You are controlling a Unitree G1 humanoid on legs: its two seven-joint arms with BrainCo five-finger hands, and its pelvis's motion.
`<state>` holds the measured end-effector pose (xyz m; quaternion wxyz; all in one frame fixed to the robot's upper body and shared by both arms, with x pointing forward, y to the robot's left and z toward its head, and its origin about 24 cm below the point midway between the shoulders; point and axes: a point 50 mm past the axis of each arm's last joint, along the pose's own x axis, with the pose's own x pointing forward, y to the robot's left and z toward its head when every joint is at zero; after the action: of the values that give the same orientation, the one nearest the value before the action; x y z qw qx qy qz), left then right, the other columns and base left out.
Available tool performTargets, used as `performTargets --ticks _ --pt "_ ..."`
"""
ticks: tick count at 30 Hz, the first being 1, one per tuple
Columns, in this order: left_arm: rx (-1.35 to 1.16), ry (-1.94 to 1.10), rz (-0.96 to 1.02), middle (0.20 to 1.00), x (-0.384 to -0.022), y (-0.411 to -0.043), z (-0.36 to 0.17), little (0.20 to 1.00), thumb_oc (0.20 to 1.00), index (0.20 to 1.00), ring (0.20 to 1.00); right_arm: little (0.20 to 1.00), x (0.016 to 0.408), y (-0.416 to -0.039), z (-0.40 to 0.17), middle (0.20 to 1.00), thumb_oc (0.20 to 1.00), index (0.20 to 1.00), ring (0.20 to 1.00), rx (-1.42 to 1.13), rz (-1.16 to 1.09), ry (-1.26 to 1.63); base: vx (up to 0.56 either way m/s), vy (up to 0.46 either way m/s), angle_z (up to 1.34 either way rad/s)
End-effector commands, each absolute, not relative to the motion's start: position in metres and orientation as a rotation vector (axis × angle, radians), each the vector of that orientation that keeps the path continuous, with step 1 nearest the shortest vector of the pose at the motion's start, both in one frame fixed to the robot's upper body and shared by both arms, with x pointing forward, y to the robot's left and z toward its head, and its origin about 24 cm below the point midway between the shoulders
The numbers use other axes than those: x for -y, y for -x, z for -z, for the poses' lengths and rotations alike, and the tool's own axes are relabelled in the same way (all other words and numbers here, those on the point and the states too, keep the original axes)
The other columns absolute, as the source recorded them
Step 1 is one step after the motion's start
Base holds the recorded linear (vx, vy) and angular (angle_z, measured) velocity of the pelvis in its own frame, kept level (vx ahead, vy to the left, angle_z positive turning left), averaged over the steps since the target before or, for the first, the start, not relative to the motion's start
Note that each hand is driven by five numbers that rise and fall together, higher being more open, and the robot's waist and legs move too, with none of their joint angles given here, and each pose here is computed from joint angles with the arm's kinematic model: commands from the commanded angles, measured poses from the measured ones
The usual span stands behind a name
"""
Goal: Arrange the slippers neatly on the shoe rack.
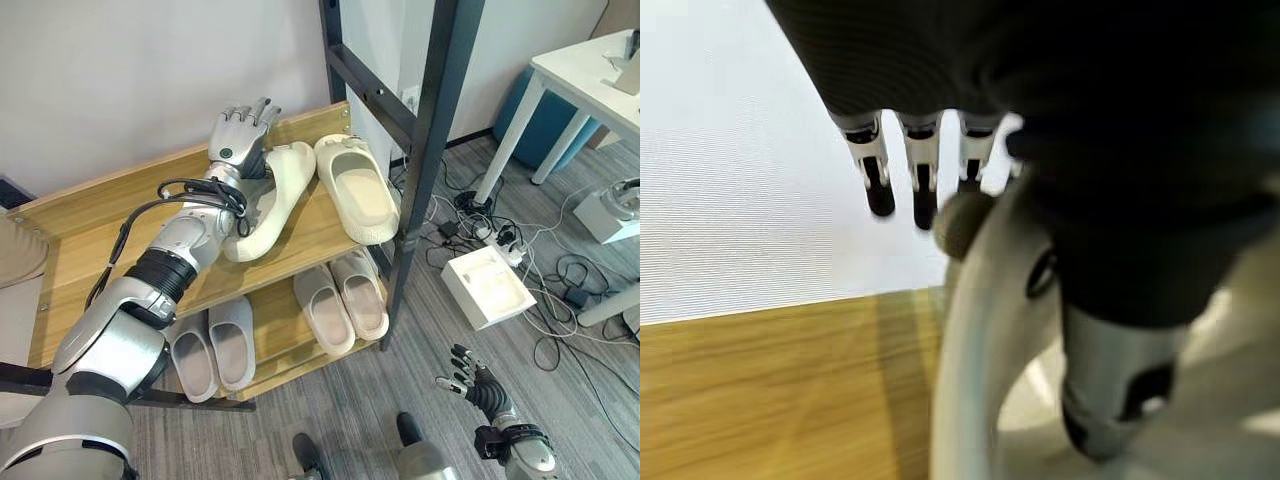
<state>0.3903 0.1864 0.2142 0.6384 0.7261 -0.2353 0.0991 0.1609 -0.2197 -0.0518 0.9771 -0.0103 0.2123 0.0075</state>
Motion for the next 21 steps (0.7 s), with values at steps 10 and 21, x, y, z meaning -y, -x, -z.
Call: performTargets --ticks 10,21 --pt "0.648 -1.633 -0.296 1.0 -0.193 -0.377 -0.255 1.0 1.0 1.0 1.0 1.0 0.21 -0.172 0.037 1.0 1.0 1.0 1.0 -0.333 -0.053 -0.018 0.0 0.012 0.19" --pt "0.44 -0.724 -0.081 1.0 -0.193 -0.343 -0.169 1.0 1.0 1.0 1.0 1.0 0.196 -0.186 0.044 1.0 1.0 1.0 1.0 -0.372 -0.043 0.012 0.0 0.016 0.11"
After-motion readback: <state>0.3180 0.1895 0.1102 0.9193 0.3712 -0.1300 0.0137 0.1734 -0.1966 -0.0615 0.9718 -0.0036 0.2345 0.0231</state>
